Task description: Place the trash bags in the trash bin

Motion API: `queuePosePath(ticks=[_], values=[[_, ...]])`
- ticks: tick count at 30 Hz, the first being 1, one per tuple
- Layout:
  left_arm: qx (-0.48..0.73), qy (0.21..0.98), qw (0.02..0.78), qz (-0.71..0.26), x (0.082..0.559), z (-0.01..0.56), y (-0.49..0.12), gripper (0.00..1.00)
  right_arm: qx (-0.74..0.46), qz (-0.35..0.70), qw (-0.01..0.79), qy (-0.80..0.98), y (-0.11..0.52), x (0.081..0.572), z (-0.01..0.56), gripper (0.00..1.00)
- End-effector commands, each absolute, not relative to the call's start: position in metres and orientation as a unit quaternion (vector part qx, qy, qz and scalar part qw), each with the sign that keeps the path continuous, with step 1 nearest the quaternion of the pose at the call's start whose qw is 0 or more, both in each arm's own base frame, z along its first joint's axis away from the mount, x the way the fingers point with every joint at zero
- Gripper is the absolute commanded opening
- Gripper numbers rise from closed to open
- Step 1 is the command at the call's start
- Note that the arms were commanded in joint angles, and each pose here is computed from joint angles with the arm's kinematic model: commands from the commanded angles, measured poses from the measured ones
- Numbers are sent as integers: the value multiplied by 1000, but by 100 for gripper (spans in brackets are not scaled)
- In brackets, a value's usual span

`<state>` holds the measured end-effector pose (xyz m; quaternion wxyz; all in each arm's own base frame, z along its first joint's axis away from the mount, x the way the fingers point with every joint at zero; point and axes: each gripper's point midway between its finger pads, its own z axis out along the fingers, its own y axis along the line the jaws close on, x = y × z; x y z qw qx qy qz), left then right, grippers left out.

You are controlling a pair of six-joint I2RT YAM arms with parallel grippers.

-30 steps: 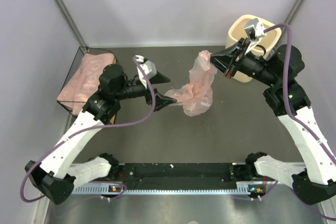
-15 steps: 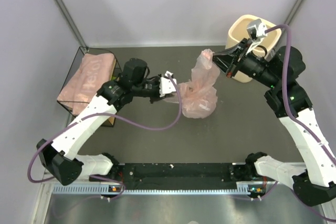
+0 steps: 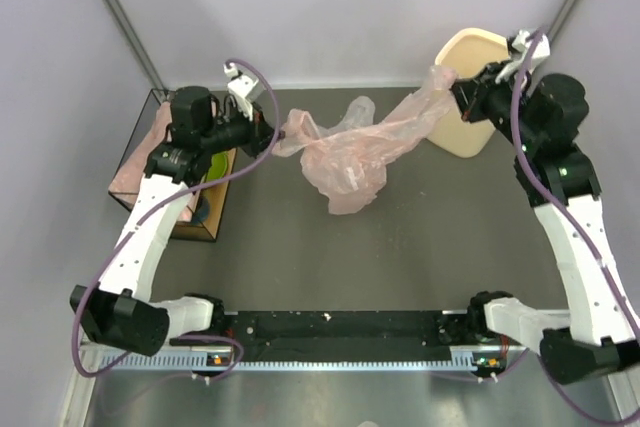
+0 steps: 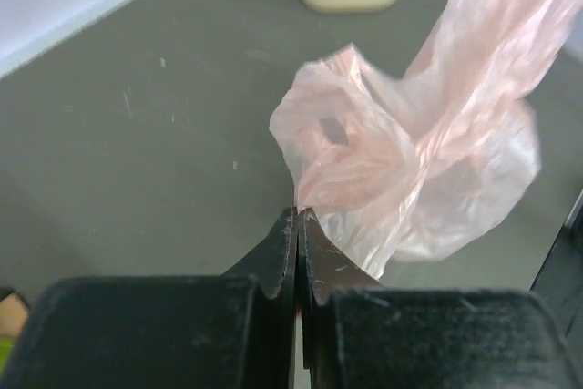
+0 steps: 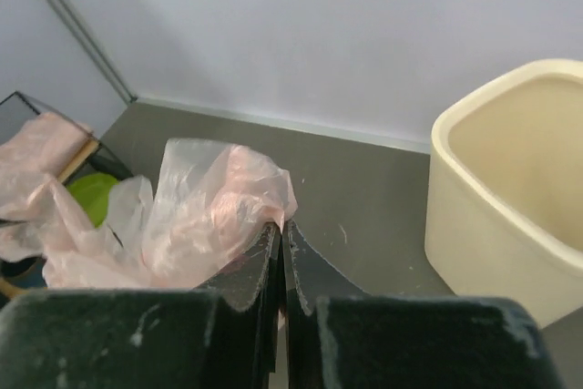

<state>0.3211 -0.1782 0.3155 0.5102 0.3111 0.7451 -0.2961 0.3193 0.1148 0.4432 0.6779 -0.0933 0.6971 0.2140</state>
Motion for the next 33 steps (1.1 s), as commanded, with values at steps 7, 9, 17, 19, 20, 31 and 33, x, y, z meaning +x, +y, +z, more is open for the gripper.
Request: queuePosePath(ticks=[7, 9, 17, 19, 20, 31, 33], values=[[440, 498, 686, -297, 260, 521, -217, 0, -183, 339, 707, 593, 151, 266, 558, 0], [510, 603, 529, -312, 249, 393, -236, 0, -159, 355, 614, 687, 158, 277, 460, 0], [509, 799, 208, -243, 230, 120, -177, 0, -192, 341, 283, 876, 176, 222, 177, 0], [464, 814, 235, -258, 246, 120, -168, 4, -188, 338, 281, 878, 175, 222, 170, 0], [453, 812, 249, -270, 250, 125, -169, 8, -190, 343, 286, 874, 178, 225, 168, 0], [481, 728, 396, -287, 227, 185, -166, 84, -166, 423, 291, 842, 202, 223, 190, 0], [484, 721, 406, -284, 220, 187, -165, 98, -164, 427, 291, 840, 203, 221, 192, 0]])
